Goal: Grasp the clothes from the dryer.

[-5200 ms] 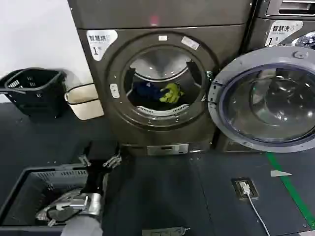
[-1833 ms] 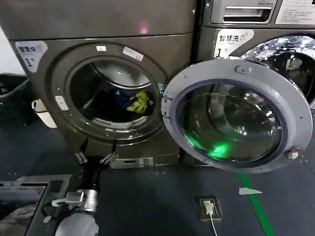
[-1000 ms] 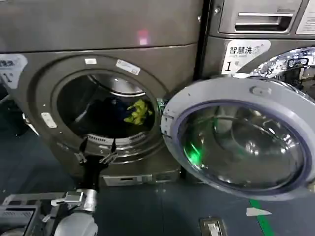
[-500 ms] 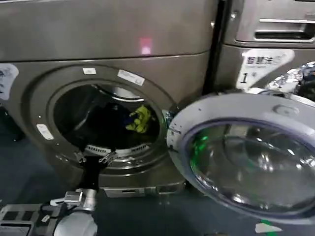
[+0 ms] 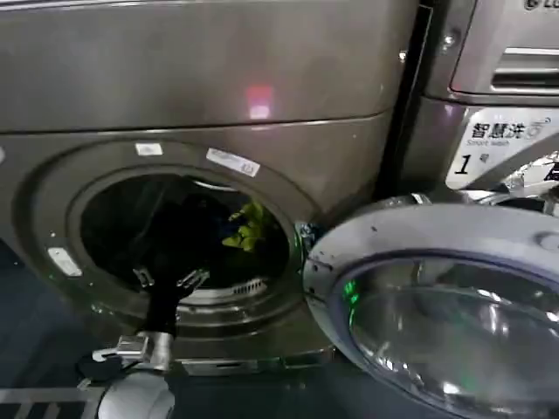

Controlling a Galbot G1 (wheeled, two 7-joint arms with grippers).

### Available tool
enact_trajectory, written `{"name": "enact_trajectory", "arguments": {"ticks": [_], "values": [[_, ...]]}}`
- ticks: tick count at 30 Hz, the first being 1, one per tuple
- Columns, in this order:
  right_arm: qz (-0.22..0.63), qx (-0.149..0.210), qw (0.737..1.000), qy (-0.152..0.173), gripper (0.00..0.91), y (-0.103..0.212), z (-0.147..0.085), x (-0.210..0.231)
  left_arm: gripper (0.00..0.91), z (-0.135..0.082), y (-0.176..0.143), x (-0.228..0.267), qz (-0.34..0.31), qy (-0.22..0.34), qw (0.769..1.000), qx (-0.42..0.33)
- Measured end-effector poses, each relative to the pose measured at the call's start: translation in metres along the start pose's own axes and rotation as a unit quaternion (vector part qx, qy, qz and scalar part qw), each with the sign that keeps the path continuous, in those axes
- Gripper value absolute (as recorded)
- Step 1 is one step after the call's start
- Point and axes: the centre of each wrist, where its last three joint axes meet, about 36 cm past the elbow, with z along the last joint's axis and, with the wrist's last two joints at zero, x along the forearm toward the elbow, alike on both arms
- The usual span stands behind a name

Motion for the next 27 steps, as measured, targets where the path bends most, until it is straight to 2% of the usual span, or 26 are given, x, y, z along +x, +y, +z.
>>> {"name": "enact_trajectory", "arguments": {"ticks": [18, 27], "values": [[-0.002, 0.003, 1.0, -0.005, 0.907, -0.002, -0.004, 0.0, 0.907, -0.002, 0.001, -0.001, -0.004, -0.005, 1.0, 0.004], [-0.003, 0.018, 1.0, 0.0, 0.907, -0.002, -0.015, -0.003, 0.907, 0.009, 0.002, -0.029, -0.005, -0.004, 1.0, 0.015]]}}
